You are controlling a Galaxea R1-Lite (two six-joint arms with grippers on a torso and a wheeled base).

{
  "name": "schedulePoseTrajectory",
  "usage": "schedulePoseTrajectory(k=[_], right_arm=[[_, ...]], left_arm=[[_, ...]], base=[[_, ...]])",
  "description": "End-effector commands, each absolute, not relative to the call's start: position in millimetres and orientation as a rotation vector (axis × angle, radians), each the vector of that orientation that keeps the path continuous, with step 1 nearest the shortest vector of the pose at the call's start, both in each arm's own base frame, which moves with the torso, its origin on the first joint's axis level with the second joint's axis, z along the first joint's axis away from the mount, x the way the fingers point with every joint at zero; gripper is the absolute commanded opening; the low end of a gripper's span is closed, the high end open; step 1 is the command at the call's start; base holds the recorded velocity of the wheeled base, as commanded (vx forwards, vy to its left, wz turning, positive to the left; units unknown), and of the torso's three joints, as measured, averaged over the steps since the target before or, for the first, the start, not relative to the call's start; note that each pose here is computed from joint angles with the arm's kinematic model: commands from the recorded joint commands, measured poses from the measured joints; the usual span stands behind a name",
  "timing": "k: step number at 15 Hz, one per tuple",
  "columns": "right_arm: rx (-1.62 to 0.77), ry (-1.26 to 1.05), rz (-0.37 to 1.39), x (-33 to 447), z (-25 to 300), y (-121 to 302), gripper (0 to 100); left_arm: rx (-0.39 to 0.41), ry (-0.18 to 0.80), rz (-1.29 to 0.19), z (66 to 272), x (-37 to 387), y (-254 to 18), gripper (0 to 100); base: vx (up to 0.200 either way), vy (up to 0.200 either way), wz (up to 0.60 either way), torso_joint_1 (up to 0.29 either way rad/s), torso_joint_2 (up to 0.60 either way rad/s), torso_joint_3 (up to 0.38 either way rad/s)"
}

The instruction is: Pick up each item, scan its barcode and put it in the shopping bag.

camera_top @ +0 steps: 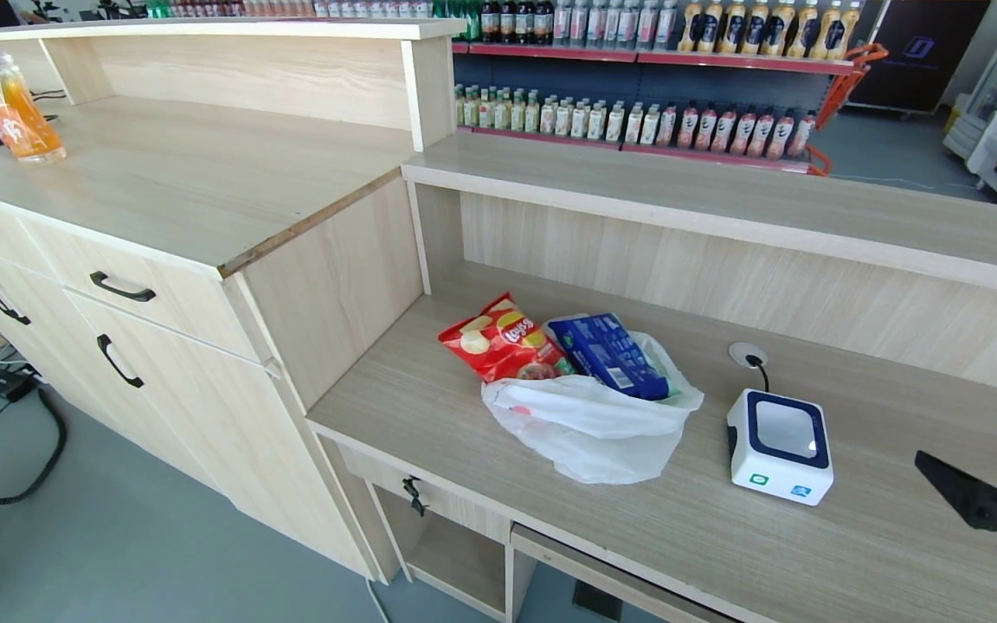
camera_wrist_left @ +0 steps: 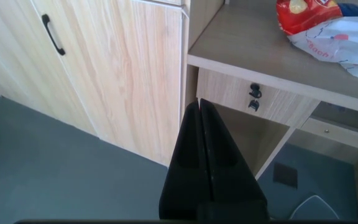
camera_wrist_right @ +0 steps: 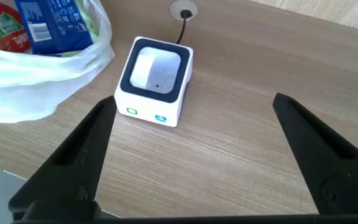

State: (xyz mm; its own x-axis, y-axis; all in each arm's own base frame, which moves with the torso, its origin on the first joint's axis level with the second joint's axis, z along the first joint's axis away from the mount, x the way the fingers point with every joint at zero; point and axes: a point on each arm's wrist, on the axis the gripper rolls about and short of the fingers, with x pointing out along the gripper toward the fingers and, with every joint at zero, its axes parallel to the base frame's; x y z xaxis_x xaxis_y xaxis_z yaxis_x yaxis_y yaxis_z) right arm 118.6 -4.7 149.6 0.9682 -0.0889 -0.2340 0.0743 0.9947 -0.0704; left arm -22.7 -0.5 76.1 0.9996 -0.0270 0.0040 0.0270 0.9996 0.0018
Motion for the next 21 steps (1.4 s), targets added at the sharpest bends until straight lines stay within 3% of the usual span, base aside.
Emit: schedulePoseTrajectory(k=[1,6,10,16,21], right_arm=[[-0.069,0.185,-0.078,86,138,-4,100],[-0.102,0.083,-0.023,39,124,-1,100],[-0.117,-0.018,-0.001,-24,81,0,100],[-0.107,-0.003,-0.002,-25,81,0,100],[-0.101,-0.003,0.008,-25,81,0,100]], left_arm=[[0.002,-0.005,-0.028,76,-23,-1,0],[0.002,-0.005,-0.028,76,-23,-1,0],[0.002,-0.003,-0.028,76,-23,-1,0],[0.002,-0.005,-0.028,76,-23,-1,0],[0.002,-0.005,-0.028,76,-23,-1,0]], base=[[0.0,0.0,0.0,0.0,0.0,0.0],[0.0,0.0,0.0,0.0,0.0,0.0],[0.0,0.0,0.0,0.0,0.0,0.0],[0.0,0.0,0.0,0.0,0.0,0.0],[0.0,0.0,-0.6,-0.071,0.21,0.129]])
